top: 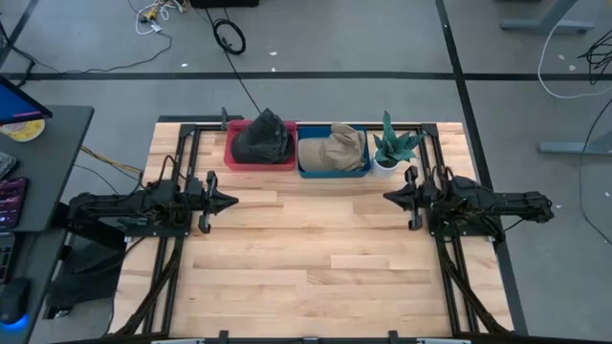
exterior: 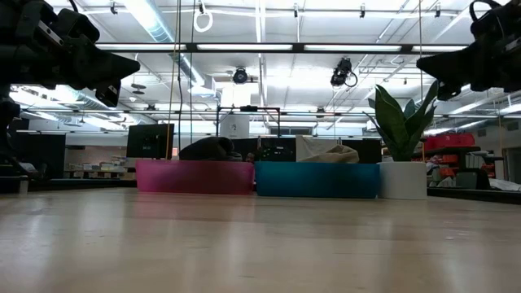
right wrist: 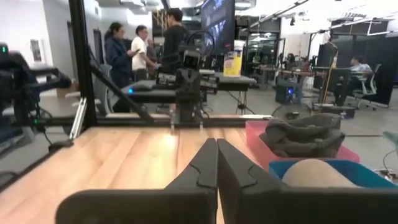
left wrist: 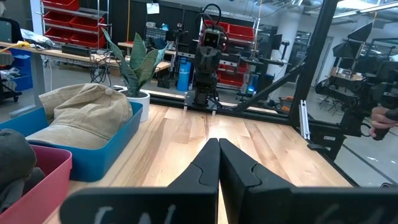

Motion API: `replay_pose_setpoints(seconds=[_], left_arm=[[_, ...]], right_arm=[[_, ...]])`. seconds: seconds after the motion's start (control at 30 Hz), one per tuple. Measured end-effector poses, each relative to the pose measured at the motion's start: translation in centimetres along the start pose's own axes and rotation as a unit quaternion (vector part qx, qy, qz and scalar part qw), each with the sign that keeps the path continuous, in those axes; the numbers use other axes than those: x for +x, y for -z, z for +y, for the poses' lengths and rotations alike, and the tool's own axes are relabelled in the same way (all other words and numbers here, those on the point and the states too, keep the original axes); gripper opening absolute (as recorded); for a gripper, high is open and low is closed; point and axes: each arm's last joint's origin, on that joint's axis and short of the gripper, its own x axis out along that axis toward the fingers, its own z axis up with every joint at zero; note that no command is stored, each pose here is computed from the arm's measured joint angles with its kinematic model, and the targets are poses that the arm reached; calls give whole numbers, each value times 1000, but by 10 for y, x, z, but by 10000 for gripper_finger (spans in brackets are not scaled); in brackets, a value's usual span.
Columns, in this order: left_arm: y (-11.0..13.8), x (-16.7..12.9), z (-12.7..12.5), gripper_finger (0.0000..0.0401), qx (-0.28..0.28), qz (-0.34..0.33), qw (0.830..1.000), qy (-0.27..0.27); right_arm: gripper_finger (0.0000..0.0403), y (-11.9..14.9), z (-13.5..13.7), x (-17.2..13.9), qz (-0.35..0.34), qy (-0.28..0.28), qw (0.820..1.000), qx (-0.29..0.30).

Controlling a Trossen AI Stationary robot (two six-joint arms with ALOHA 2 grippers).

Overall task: Pick & Place hat
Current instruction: Return to Home Position

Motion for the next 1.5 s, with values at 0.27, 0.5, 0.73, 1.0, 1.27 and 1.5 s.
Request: replay_pose_setpoints(seconds=[0.27, 0.5, 0.73, 1.0, 1.27, 1.5], left_arm=[[0, 0, 0, 3, 0, 0, 1000, 0], [0, 0, 0, 3, 0, 0, 1000, 0], [0, 0, 0, 3, 0, 0, 1000, 0], [0, 0, 0, 3, 0, 0, 1000, 0], [0, 0, 0, 3, 0, 0, 1000, 0], [0, 0, 0, 3, 0, 0, 1000, 0]], right_arm=[[1, 7, 1, 0, 34, -8, 999, -24], [0, 7, 1, 0, 38, -8, 998, -41], [4, 8, 1, 1, 43, -9, 998, -39], [31, 8, 1, 1, 43, -8, 998, -39], [33, 8, 1, 1, 43, -8, 998, -39], [33, 8, 1, 1, 43, -8, 998, -39]])
